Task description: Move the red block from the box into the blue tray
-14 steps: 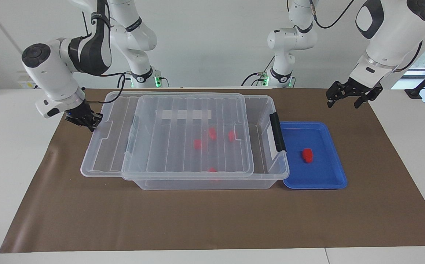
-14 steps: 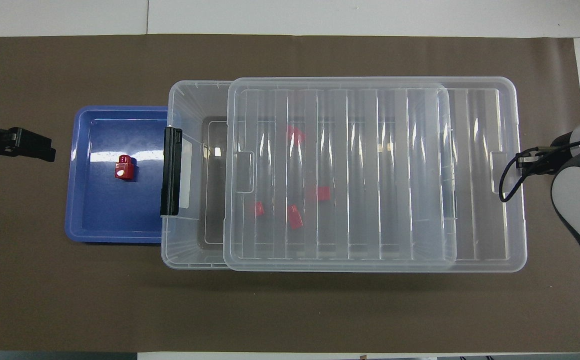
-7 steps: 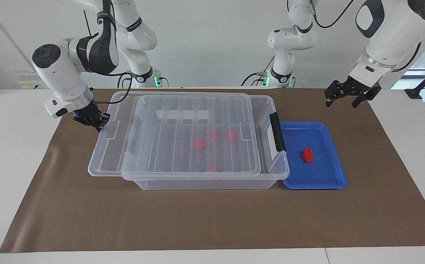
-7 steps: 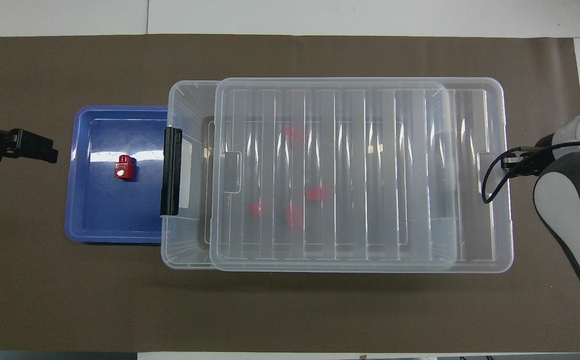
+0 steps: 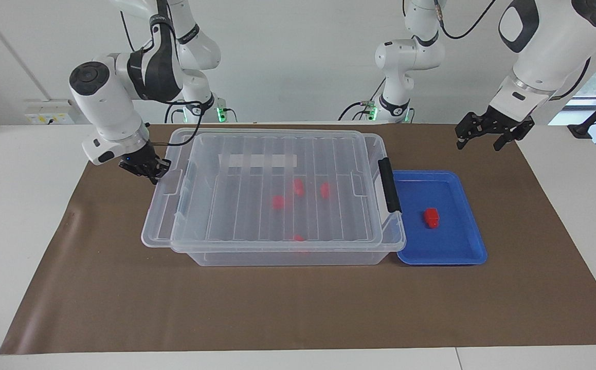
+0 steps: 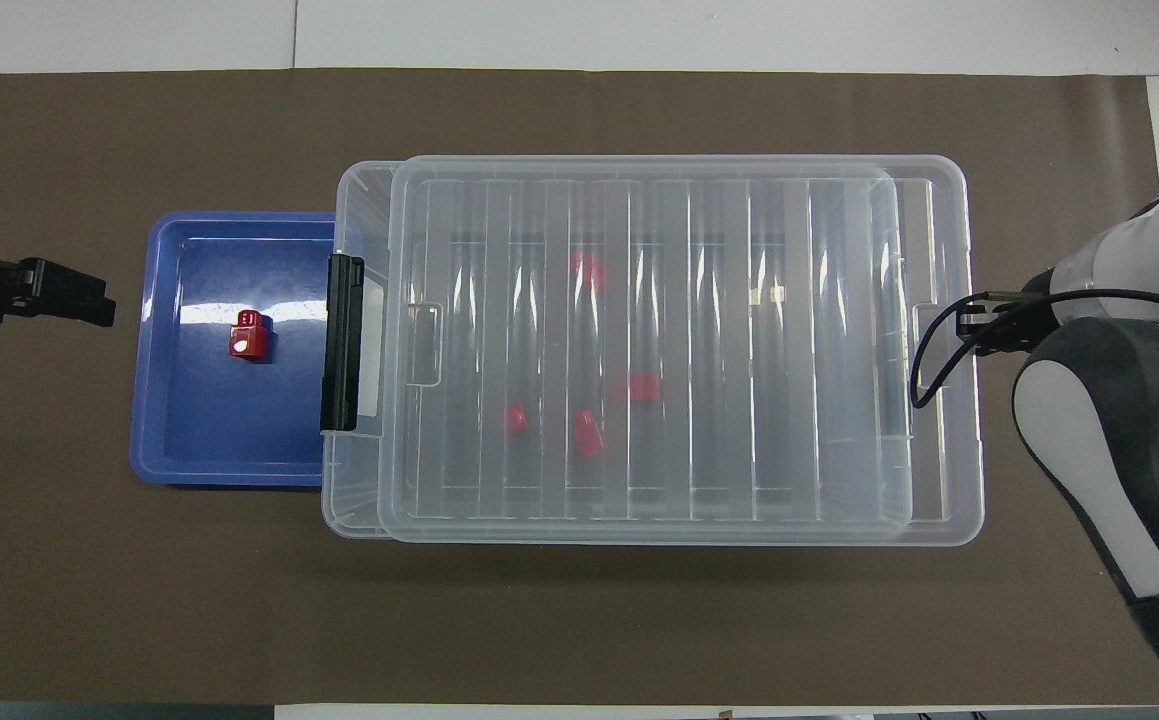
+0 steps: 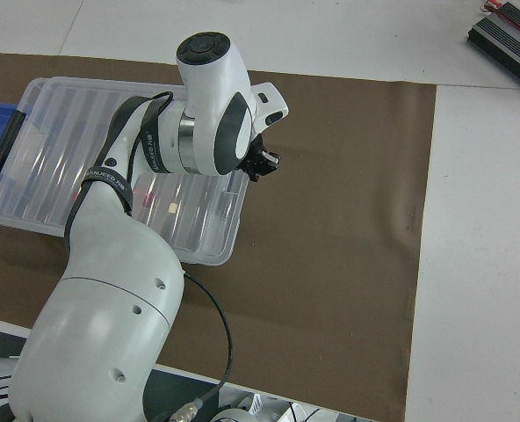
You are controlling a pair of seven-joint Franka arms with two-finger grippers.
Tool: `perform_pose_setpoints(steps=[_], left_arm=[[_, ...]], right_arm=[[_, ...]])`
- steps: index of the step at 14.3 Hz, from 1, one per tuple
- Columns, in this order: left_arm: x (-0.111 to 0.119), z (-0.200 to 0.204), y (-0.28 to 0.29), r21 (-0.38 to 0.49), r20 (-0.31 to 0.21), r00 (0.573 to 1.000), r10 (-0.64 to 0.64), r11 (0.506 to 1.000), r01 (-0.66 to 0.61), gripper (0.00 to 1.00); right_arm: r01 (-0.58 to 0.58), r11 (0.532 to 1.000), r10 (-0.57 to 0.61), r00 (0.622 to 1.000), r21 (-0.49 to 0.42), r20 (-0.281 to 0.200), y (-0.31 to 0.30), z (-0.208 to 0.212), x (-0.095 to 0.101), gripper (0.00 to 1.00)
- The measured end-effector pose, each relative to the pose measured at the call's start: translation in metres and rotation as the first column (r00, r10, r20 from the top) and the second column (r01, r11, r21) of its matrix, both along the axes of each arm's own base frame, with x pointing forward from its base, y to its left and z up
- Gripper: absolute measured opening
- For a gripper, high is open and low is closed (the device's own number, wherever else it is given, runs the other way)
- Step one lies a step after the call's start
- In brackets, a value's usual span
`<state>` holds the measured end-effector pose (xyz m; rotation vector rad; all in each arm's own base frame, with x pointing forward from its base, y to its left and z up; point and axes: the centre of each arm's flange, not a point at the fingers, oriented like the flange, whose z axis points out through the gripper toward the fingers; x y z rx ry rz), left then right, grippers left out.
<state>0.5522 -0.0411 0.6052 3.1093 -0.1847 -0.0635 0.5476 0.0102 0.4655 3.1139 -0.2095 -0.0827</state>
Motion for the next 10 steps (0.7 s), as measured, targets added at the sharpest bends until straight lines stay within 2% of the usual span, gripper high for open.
perform_pose_setpoints(steps=[10], left_arm=[[0.0, 0.0, 0.005, 0.0, 0.001, 1.0, 0.009, 1.0, -0.009, 1.0]], right_arm=[[0.007, 1.0, -0.007, 1.0, -0.003, 0.004, 0.023, 0.002, -0.002, 0.01]])
